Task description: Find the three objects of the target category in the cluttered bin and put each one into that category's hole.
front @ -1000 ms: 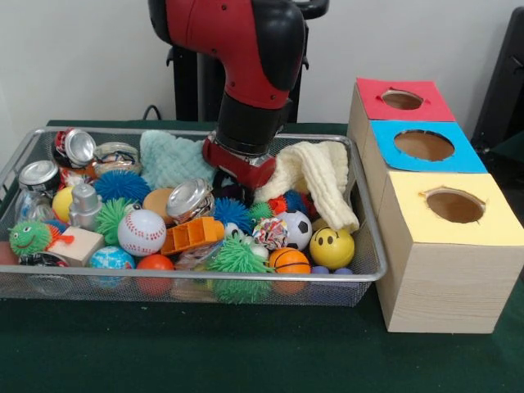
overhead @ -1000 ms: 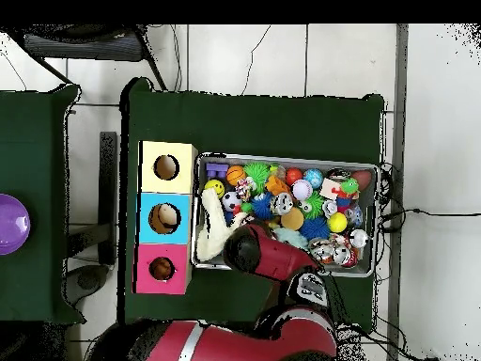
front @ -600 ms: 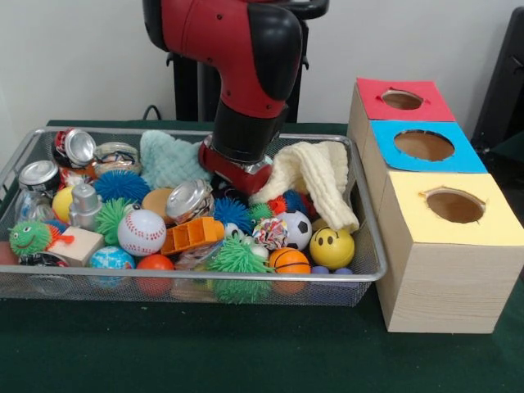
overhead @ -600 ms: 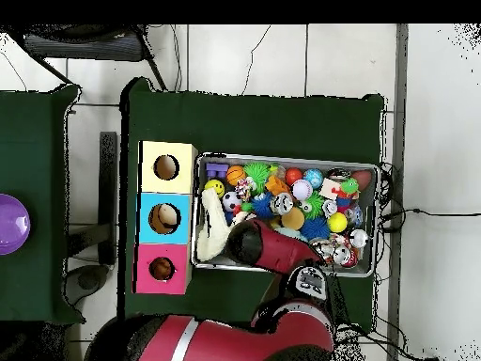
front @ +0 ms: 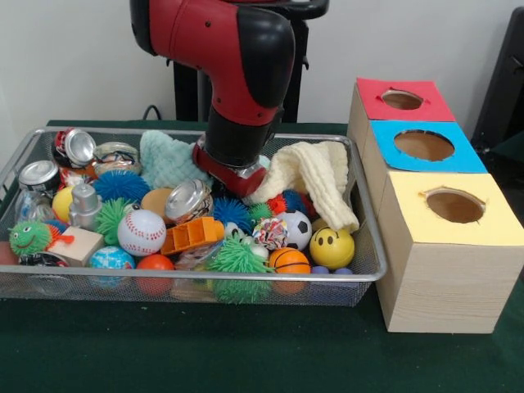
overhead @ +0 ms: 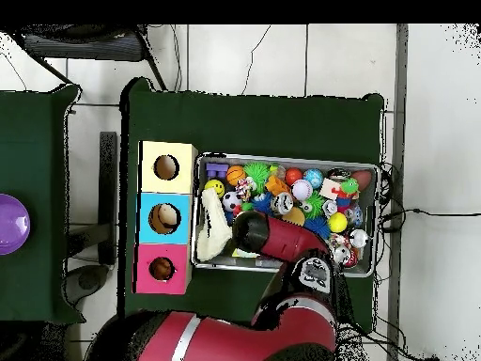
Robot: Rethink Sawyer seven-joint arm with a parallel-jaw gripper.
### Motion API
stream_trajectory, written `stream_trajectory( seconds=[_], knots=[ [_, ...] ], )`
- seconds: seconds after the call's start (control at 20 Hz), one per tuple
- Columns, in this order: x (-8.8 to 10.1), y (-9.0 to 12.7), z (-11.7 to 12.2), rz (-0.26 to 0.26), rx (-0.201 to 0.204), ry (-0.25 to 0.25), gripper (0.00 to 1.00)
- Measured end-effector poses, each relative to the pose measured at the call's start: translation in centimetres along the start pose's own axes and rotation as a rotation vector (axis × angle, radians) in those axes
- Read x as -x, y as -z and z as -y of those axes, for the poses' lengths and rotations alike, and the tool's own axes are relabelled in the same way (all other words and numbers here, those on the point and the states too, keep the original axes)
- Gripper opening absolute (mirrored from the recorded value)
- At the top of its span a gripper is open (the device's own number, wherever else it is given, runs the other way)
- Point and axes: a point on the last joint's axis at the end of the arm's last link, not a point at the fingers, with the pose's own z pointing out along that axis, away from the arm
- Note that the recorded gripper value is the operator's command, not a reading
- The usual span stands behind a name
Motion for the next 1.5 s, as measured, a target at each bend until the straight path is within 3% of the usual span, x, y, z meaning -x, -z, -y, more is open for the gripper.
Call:
stream_trajectory(
  seconds=[0.3, 0.4, 0.55, 0.65, 0.9, 0.95, 1.5],
  knots=[
    [0.9, 1.5, 0.7, -0.018, 0.045, -0.032, 0.00],
    [1.3, 3.1, 1.4, -0.026, 0.088, -0.053, 0.00],
    [1.5, 4.6, 2.1, -0.019, 0.119, -0.063, 0.00],
    [1.8, 7.2, 3.2, 0.017, 0.169, -0.068, 0.00],
    [2.0, 10.5, 3.7, 0.079, 0.222, -0.065, 0.00],
    [1.9, 12.0, 3.5, 0.106, 0.245, -0.061, 0.00],
    [0.0, 18.0, 1.0, 0.137, 0.349, -0.025, 0.00]
  ],
)
